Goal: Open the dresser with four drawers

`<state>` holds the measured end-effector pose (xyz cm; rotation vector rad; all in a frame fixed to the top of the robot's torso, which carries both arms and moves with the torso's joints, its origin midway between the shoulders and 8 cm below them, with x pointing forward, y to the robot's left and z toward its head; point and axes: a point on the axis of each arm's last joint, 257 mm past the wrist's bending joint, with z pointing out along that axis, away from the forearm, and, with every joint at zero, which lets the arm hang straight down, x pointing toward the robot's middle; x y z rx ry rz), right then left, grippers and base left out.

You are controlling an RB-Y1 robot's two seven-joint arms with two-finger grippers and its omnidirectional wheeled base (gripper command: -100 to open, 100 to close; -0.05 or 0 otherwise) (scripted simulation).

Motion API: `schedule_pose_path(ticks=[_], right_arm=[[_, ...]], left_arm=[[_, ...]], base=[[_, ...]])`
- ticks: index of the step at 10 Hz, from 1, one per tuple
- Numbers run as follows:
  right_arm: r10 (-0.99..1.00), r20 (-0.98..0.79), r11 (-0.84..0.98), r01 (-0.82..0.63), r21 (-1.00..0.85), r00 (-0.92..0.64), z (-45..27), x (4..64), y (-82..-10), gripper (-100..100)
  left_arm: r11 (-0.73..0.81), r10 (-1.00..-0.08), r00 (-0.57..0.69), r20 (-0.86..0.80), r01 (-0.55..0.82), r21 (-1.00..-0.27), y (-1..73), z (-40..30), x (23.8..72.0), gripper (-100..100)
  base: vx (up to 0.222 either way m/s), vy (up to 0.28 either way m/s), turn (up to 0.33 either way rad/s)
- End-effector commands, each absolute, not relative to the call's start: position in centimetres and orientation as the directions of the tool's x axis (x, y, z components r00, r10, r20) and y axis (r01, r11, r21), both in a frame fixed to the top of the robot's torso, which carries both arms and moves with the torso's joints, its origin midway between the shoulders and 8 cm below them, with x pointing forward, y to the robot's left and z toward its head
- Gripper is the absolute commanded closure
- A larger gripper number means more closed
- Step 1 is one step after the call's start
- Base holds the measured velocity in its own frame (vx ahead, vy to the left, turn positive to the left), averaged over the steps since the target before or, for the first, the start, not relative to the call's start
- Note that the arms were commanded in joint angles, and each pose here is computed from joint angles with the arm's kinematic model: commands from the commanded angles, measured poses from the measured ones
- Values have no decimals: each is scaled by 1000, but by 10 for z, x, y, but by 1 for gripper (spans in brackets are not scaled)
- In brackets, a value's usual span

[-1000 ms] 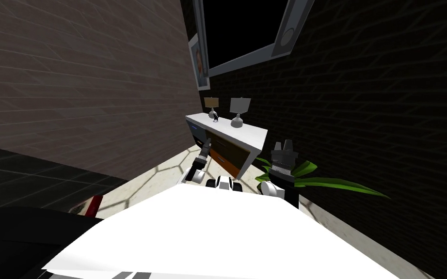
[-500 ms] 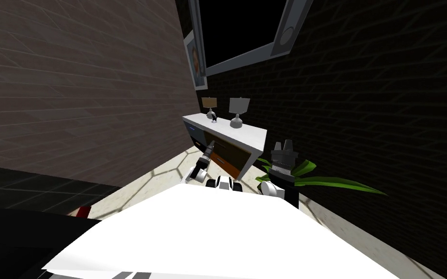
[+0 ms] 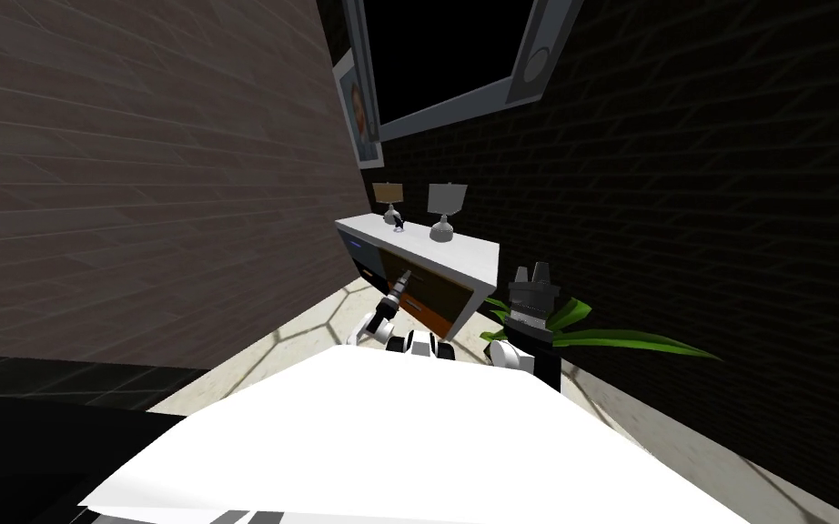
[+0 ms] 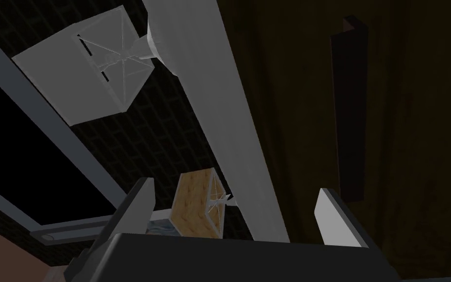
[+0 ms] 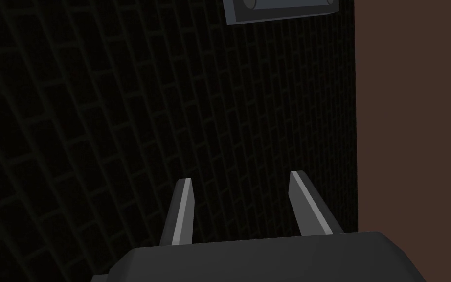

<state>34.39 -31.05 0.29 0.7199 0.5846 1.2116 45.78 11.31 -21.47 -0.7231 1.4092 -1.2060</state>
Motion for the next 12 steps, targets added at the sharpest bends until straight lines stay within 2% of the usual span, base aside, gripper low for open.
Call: schedule_pose_path(ticks=[1,6,12], right_arm=[[966,-25,185,-621,762,258,3,344,-310,0],[966,-25,185,-621,762,258,3,344,-310,0],[966,-25,185,-621,762,257,3,344,-310,0]], left_arm=[[334,-893,-268,-361,141,-932,100,-246,463,-100],[415,-843,-351,-407,57,-908,77,-300,463,-100],[437,-847,-298,-441,85,-896,97,-290,511,-100]], base=[[59,50,-106],[48,57,-96],[-46,10,-38]])
